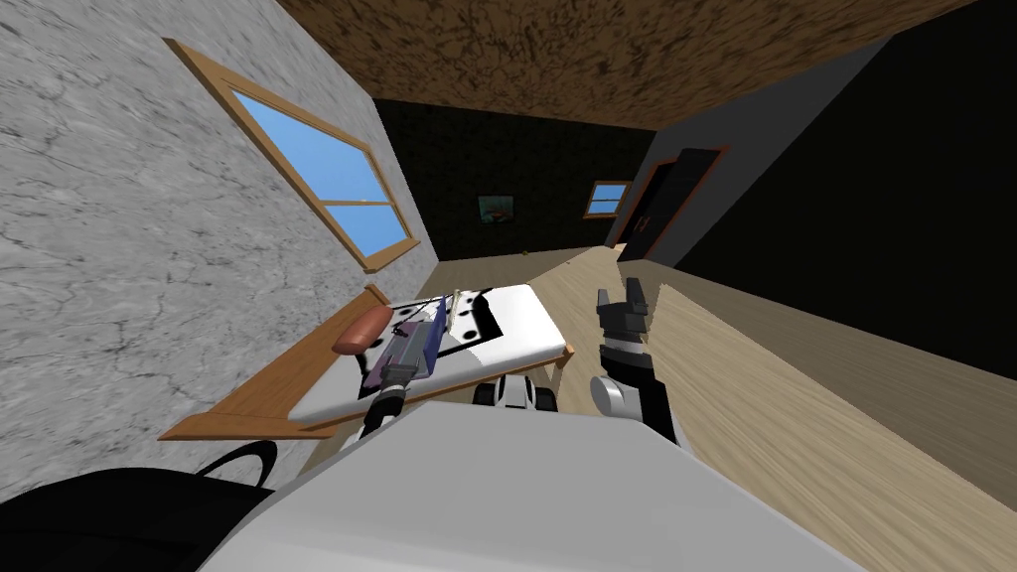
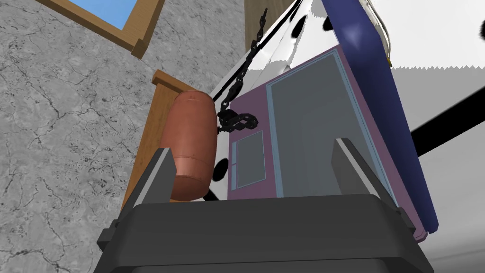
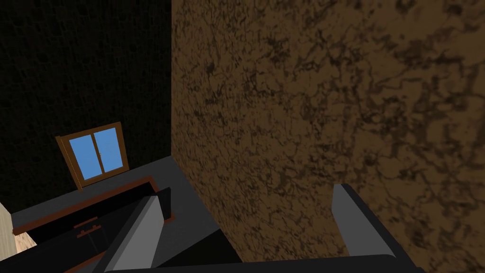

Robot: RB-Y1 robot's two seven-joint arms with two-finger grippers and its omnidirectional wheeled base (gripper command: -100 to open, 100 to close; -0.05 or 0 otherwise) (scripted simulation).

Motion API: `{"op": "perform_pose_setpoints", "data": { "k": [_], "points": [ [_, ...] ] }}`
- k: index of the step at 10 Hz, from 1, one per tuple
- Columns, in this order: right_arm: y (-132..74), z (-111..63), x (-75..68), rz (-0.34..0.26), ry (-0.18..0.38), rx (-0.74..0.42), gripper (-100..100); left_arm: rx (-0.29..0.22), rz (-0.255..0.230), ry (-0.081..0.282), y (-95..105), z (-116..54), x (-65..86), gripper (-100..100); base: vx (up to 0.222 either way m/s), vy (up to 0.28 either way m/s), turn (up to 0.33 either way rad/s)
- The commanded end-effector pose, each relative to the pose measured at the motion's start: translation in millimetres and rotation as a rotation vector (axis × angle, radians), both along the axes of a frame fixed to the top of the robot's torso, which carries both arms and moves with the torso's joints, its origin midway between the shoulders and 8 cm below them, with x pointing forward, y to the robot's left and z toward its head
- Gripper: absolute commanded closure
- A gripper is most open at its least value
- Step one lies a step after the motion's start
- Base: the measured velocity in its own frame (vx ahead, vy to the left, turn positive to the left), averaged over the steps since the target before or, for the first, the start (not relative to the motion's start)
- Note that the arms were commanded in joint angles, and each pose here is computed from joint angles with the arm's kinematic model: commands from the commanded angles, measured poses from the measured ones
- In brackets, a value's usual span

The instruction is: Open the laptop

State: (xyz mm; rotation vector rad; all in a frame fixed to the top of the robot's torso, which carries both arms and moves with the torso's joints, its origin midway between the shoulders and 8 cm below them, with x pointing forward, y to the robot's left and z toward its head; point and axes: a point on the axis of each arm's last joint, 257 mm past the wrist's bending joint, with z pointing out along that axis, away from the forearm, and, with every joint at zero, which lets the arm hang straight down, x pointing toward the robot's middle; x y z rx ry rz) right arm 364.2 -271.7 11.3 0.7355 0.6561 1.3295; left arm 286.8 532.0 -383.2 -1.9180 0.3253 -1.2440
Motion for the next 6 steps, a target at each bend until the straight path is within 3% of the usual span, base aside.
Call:
{"op": "perform_pose_setpoints", "data": {
  "k": [1,6],
  "points": [
    [0.0,0.0,0.0,0.000,0.000,0.000,0,0.000,-0.002,0.002,-0.7,-0.9,-1.4,-100,0.000,0.000,0.000],
    [0.0,0.0,0.0,0.000,0.000,0.000,0,0.000,-0.002,0.002,-0.7,-0.9,-1.4,-100,-0.003,0.004,-0.010]
  ]
}}
